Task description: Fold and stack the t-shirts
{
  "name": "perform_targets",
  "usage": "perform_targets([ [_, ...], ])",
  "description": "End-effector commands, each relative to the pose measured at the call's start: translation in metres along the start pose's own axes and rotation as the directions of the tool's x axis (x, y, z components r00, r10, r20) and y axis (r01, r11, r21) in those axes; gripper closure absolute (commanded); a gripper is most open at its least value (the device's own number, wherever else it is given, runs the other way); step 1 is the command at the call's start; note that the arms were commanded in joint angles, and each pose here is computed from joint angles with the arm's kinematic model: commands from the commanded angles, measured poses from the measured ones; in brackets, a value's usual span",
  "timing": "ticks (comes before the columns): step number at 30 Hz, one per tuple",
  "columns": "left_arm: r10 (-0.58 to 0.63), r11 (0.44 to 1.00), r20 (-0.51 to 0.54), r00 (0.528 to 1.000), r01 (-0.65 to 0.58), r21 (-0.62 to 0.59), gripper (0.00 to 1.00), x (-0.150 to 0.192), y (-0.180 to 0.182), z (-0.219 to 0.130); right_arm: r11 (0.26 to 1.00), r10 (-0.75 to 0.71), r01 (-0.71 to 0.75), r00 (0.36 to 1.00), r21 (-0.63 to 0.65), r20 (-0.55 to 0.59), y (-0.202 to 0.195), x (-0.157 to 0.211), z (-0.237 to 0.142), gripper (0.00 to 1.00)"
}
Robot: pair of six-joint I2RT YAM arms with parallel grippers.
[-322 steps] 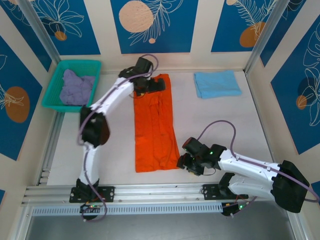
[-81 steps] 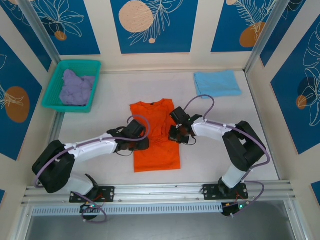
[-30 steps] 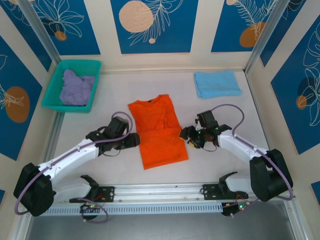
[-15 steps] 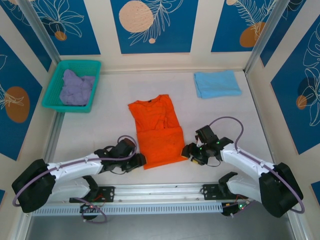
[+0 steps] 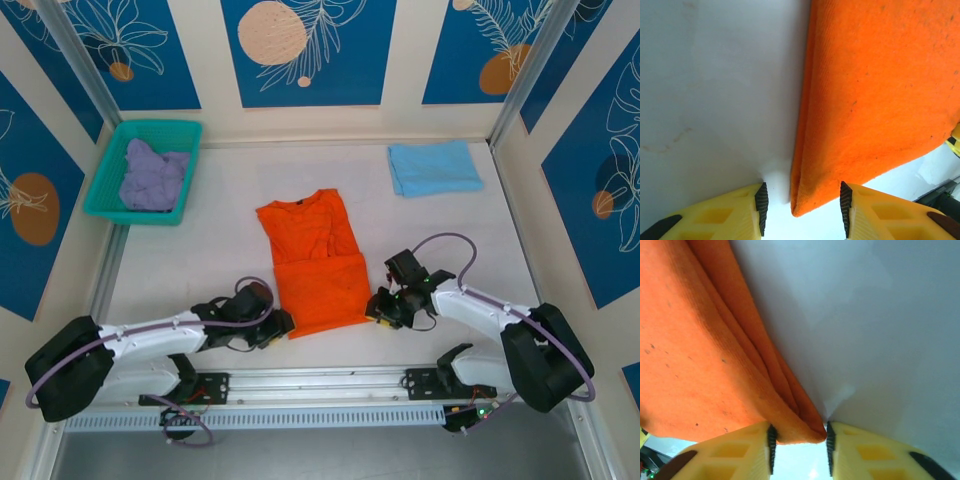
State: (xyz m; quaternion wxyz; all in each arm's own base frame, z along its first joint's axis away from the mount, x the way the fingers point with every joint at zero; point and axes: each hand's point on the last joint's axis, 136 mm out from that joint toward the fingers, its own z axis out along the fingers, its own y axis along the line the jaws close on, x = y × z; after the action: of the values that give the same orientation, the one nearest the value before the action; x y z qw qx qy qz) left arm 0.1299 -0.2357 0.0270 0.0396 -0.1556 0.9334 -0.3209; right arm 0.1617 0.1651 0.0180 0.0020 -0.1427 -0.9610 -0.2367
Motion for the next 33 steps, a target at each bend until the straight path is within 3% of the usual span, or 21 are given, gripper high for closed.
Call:
perform_targets([
  [1,-0.003,1.0,-0.018,1.0,0.002,-0.029,0.57,0.007,-0.001,0.0,0.999,-0.032,0.033,0.999,-0.033,0.038,0.012,-0.01,0.0,0.77],
  [5,0.031,0.996,0.009,0.999,-0.03,-0.084,0.6,0.008,0.002,-0.003,0.998,-0.037,0.038,0.999,-0.04,0.034,0.014,-0.009,0.0,0.89],
  [8,0.063,0.991,0.033,0.997,-0.059,-0.119,0.61,0.008,0.0,-0.004,0.998,-0.041,0.042,0.999,-0.046,0.028,0.015,-0.007,0.0,0.92],
  [13,0.057,0.993,0.036,0.998,-0.053,-0.103,0.64,0.009,-0.005,0.005,0.998,-0.048,0.049,0.999,-0.042,0.023,0.015,-0.005,0.0,0.95],
  [23,0.093,0.98,0.047,0.995,-0.083,-0.18,0.71,0.009,-0.001,0.02,0.997,-0.061,0.062,0.998,-0.039,0.012,0.015,-0.001,0.001,0.97],
  [31,0.159,0.95,0.088,0.983,-0.128,-0.285,1.0,-0.004,0.007,0.021,0.997,-0.076,0.076,0.997,-0.019,-0.001,0.013,0.003,0.001,1.0],
  [33,0.195,0.932,0.11,0.975,-0.149,-0.331,1.0,-0.011,0.011,0.015,0.997,-0.075,0.075,0.997,0.001,-0.015,0.01,0.007,0.0,1.0],
])
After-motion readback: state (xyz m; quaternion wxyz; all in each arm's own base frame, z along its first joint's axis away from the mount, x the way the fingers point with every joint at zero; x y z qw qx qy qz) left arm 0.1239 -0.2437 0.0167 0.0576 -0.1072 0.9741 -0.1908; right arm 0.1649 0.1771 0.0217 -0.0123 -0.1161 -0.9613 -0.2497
